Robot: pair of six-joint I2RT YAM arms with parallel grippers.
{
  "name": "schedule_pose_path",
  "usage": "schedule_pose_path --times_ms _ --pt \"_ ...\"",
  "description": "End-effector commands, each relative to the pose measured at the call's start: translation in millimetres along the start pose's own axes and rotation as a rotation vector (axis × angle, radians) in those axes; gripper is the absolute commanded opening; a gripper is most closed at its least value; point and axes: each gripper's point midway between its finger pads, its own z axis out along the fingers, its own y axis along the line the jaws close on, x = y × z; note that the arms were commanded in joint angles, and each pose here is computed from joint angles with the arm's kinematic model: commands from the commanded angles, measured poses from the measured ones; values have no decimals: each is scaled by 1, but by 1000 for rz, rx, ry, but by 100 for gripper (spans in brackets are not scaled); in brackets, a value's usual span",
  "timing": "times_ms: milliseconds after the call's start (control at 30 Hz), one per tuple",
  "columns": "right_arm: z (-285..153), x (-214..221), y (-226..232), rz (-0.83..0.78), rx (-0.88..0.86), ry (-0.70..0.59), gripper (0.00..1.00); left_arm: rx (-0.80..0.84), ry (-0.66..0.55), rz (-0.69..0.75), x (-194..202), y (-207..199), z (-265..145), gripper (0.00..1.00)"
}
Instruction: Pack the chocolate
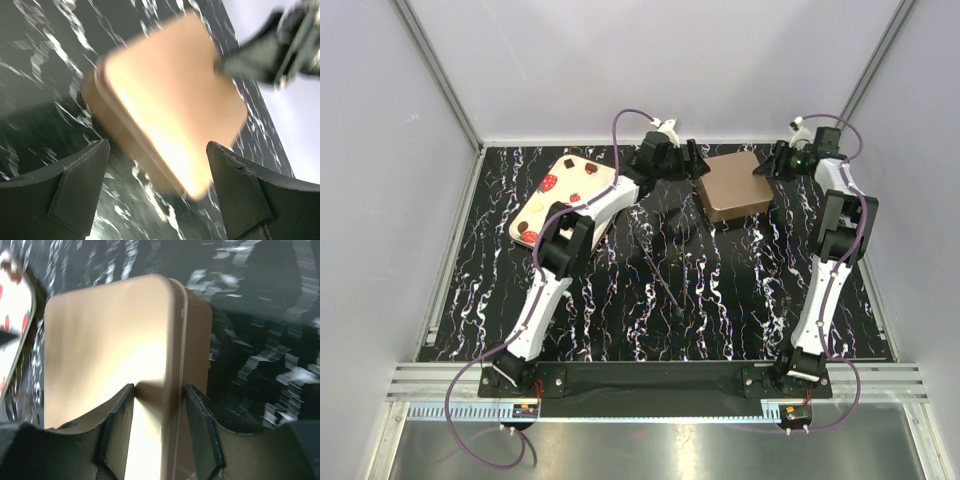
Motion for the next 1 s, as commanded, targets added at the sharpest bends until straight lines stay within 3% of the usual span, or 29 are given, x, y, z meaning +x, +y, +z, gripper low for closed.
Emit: schedule_pose_path --times_ms 0,300,733,833,967 --pt "17 32 20 -85 -88 122 52 -20 -129 2 -49 19 -2 85" --pt "29 38 32 -159 -118 150 52 -61 -161 -16 -60 62 4 85" --pt "24 27 51 -174 -145 110 53 89 -120 -75 -27 50 33 81" --pt "21 24 54 -166 -144 105 55 104 -108 -87 -22 47 35 70" --pt "13 15 56 -149 -93 91 60 128 -76 -87 -10 35 36 67"
